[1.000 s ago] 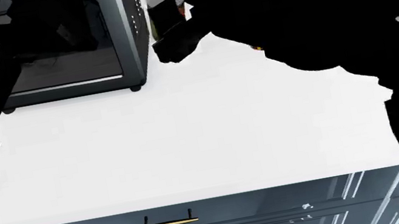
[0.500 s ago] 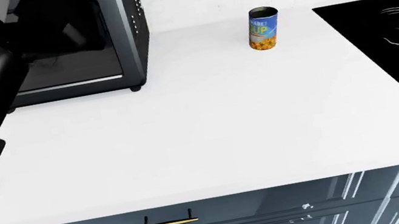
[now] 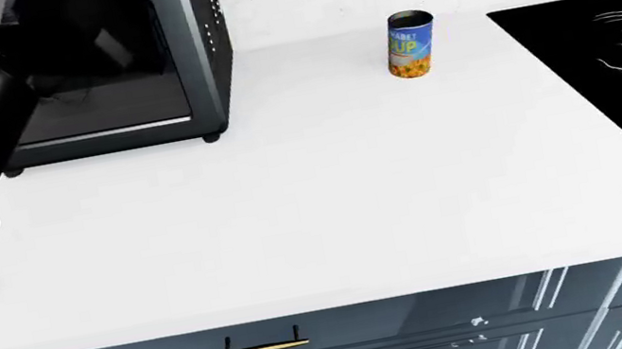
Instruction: Pick the cans from the counter and place them in their designated side in the cabinet.
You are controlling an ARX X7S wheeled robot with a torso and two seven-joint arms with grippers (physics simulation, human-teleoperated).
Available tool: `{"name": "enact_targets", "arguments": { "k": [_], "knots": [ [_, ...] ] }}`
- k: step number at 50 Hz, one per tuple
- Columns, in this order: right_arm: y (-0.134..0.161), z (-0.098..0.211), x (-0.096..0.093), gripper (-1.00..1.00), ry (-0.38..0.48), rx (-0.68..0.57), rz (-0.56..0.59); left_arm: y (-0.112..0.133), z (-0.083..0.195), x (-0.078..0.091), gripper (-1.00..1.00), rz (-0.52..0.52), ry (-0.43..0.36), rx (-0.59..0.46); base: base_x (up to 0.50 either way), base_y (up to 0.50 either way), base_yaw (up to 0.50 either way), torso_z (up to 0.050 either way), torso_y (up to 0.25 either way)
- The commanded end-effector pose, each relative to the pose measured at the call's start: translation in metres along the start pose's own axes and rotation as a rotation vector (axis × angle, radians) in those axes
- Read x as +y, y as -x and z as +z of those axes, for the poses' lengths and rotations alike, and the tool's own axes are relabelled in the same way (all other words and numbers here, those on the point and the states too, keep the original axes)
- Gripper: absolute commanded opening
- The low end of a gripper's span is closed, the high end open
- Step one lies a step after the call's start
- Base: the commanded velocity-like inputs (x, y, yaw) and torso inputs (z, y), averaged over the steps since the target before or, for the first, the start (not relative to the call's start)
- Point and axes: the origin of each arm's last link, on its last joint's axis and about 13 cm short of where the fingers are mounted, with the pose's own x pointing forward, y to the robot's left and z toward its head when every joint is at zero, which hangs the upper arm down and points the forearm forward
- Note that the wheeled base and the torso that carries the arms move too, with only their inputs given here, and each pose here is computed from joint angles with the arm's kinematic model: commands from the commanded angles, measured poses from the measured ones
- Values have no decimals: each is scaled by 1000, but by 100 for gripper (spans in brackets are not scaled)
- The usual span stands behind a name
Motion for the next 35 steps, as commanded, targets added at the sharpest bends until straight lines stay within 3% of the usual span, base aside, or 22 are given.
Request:
{"name": "enact_targets", "arguments": {
  "k": [1, 18, 35],
  "knots": [
    [3, 7, 1, -100, 9, -24, -9, 0, 7, -2, 100, -16, -28, -3, 0, 0, 0, 0, 0],
    [3, 7, 1, -100, 9, -24, -9, 0, 11, -5, 100, -15, -56, -5, 23, -80, 0, 1, 1],
    [3, 7, 1, -100, 9, -24, -9, -3, 13, -6, 100, -16, -71, 2, 191, -70, 0, 0, 1]
  ]
}}
